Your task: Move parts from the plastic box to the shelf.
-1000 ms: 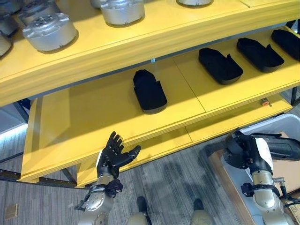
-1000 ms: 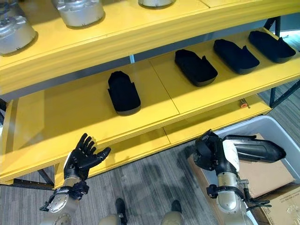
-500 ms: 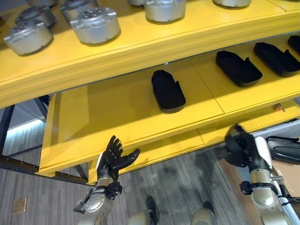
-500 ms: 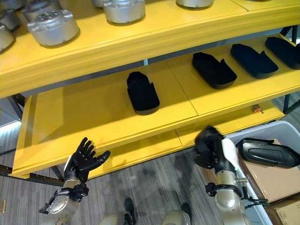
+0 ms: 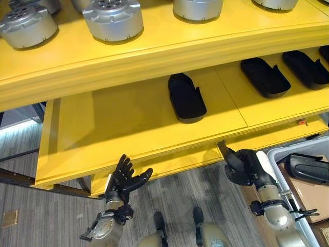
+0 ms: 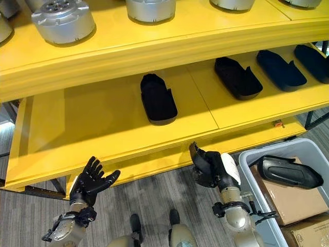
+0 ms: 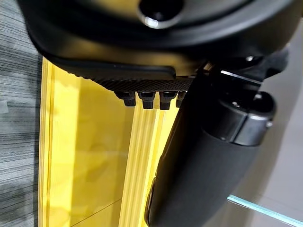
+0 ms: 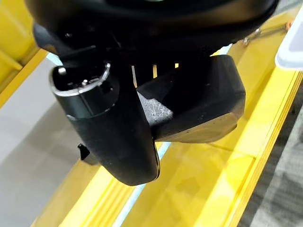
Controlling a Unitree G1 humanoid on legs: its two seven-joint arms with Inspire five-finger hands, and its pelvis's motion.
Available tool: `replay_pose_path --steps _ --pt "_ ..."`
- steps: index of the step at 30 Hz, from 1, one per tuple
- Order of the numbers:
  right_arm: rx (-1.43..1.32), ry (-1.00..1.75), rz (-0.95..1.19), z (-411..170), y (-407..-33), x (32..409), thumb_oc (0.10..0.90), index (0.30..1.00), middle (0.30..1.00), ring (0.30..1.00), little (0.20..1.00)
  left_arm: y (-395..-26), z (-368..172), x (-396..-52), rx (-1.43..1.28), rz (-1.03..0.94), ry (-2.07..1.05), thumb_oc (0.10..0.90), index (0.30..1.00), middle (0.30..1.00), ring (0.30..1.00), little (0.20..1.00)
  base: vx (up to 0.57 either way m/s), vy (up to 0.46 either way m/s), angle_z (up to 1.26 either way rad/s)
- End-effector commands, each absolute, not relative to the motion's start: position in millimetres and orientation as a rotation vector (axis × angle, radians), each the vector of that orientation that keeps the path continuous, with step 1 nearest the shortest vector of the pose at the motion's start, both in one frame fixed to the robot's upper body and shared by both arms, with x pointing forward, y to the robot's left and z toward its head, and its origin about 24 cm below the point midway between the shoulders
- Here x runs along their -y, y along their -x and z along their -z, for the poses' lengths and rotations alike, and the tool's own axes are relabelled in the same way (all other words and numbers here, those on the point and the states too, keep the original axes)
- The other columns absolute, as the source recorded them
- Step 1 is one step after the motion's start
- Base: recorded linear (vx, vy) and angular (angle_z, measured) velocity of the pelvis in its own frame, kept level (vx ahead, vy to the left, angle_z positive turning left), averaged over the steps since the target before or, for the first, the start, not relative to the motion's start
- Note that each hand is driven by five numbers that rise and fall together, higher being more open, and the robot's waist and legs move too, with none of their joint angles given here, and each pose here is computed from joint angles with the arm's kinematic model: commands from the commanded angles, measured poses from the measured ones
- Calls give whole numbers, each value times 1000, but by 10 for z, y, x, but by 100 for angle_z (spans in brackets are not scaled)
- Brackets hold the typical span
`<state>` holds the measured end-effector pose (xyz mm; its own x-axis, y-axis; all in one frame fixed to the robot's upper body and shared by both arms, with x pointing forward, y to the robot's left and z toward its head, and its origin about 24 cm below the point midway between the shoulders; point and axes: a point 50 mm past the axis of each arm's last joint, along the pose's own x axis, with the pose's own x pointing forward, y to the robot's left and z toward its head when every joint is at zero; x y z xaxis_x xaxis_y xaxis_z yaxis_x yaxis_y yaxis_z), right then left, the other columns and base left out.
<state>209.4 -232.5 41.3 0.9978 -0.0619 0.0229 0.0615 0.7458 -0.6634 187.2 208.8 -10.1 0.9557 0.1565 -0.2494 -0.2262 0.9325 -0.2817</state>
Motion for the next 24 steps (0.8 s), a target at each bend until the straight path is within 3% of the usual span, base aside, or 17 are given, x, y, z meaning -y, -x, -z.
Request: replay_pose_path --steps 1,13,24 --pt "354 708 122 -1056 -2254 2278 400 300 300 300 300 -2074 -383 -2176 33 -158 279 900 1000 1000 1000 1000 125 -132 10" --pt "427 723 146 -1211 -2246 2326 400 300 300 300 300 -2139 -462 -2140 64 -138 292 900 1000 1000 1000 1000 38 -124 18" --pt "385 760 190 -1141 -2234 2400 400 300 300 300 300 -2147 -454 -2124 61 -136 301 900 1000 1000 1000 1000 142 178 -15"
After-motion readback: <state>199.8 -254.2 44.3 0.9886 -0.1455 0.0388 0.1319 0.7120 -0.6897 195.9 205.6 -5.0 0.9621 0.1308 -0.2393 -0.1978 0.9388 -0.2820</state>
